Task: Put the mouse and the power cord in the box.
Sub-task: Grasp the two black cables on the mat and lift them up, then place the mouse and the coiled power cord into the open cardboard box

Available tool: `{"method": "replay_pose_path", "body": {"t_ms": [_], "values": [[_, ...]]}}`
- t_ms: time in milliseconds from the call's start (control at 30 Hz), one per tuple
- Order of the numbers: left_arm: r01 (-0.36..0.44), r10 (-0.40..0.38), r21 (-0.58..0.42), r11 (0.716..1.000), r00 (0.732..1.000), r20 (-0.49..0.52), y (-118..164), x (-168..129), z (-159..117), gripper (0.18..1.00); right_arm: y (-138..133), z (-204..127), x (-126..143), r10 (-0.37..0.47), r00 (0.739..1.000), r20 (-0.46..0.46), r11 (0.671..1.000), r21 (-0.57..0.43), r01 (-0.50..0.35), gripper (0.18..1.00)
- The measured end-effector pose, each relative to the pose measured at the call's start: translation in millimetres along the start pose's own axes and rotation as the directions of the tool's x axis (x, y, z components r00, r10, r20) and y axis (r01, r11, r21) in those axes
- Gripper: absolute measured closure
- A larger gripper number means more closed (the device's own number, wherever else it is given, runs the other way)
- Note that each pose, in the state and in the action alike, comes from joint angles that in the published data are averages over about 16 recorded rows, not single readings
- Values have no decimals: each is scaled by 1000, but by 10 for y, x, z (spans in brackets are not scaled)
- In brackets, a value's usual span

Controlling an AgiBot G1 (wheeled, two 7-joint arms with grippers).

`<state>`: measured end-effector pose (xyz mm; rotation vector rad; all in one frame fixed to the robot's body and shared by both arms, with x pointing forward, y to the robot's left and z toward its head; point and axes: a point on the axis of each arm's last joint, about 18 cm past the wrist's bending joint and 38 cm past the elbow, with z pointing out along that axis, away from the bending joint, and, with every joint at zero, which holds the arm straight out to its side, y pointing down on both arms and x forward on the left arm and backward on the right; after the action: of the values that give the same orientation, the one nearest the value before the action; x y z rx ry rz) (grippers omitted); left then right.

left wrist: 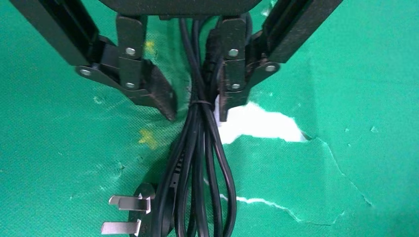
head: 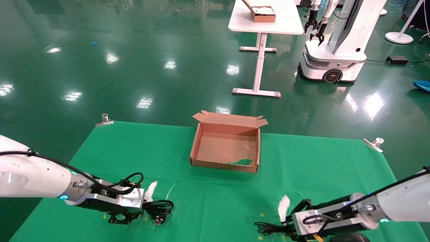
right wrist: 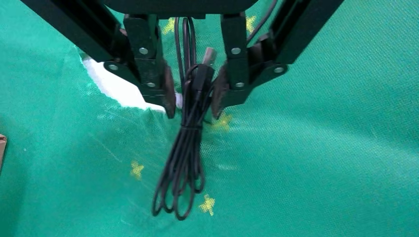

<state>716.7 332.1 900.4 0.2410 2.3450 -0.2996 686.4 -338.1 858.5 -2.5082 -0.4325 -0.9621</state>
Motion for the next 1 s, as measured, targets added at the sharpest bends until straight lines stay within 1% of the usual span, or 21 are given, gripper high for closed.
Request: {"method": "replay_pose_path", "body": {"t_ms": [100,233,300,467,567,633,700,767,867,1000], "values": [[1,-1,0,1000,1000,0,1,0,-1,755,0,0,0,0,1000,0,1000,0,0,769],[12,-12,11,1000,1000,4,2,-1,-17,818,4,-18,8,9,1000,-8,1000,4,-9,848],[31,-31,31,999,999,10,1,1,-41,850,8,-45,19,20,1000,-17,1000,11,-20,869],[102,-106,125,987,994,32,-2,1,-175,890,23,-216,99,68,995,-67,997,43,-65,916],[159,-172,209,965,984,49,-12,-16,-312,903,30,-418,207,102,988,-118,993,70,-94,930],[200,-224,277,940,973,59,-31,-37,-417,908,29,-596,307,123,980,-159,990,89,-110,939],[240,-280,352,905,958,67,-70,-73,-525,913,13,-796,429,138,969,-205,987,108,-118,939],[276,-338,428,861,938,74,-130,-135,-626,915,-31,-997,573,147,957,-251,985,127,-118,940],[309,-407,519,797,909,84,-258,-281,-739,919,-153,-1257,814,144,938,-315,983,151,-100,941],[337,-492,610,717,865,99,-509,-573,-807,920,-399,-1450,1167,113,914,-389,985,164,-53,942]]}}
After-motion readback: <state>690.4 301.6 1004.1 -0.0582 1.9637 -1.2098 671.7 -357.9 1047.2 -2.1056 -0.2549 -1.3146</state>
